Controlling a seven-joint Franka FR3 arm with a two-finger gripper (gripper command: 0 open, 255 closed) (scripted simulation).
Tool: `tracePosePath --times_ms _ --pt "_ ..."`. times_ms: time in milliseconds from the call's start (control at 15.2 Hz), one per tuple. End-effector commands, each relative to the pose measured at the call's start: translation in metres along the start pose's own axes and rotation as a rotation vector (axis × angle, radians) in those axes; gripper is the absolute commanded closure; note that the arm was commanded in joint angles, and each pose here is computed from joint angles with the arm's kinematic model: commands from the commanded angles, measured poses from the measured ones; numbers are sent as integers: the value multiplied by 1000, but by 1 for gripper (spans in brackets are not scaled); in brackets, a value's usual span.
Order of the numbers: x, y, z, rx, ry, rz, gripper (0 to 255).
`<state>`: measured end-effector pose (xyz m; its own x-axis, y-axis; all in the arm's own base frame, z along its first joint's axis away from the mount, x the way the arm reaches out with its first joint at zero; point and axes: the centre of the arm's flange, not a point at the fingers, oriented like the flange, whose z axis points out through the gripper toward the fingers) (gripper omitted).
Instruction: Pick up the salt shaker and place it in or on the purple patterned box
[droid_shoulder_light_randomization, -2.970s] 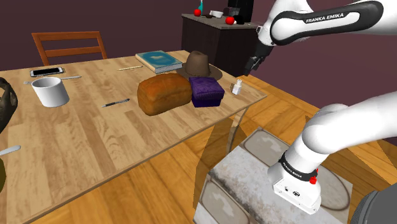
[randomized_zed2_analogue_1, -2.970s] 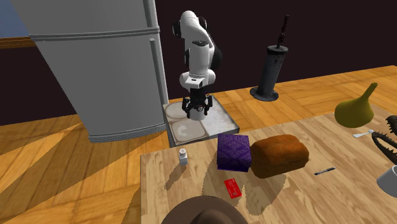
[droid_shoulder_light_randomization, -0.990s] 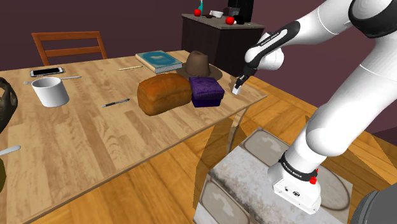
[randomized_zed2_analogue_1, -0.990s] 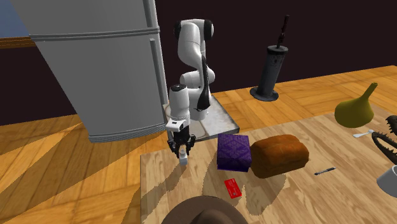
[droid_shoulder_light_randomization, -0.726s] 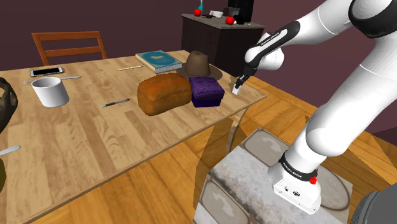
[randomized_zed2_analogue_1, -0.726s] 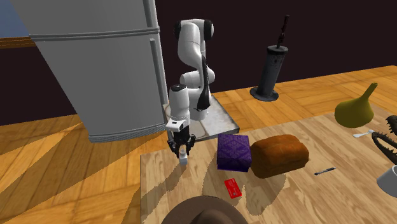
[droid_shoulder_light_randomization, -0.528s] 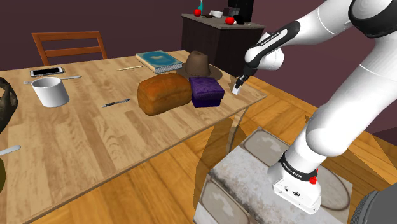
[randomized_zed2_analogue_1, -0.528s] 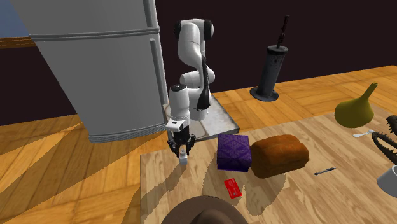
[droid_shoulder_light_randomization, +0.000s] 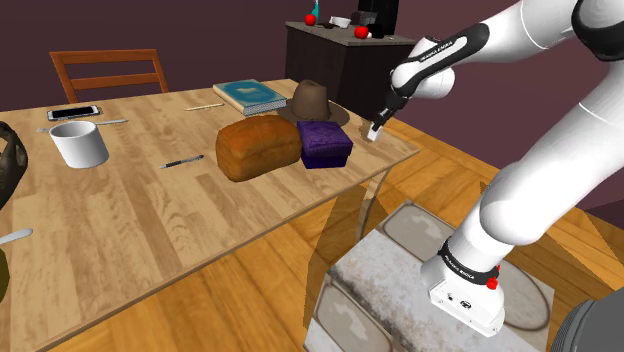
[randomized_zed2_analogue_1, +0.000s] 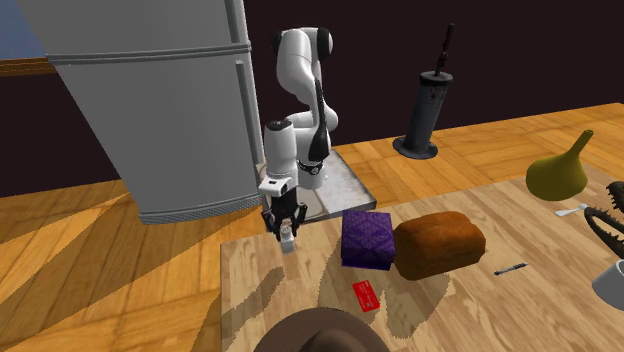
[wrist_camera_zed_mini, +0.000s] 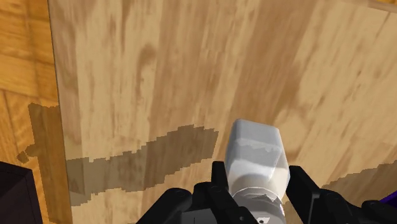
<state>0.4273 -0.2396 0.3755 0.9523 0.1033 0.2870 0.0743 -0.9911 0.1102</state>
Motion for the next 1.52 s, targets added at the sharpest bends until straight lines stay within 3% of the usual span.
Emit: tracePosePath --times_ms 0,1452 --pt "3 0 -9 0 -1 0 255" --pt "37 13 -120 0 -1 0 255"
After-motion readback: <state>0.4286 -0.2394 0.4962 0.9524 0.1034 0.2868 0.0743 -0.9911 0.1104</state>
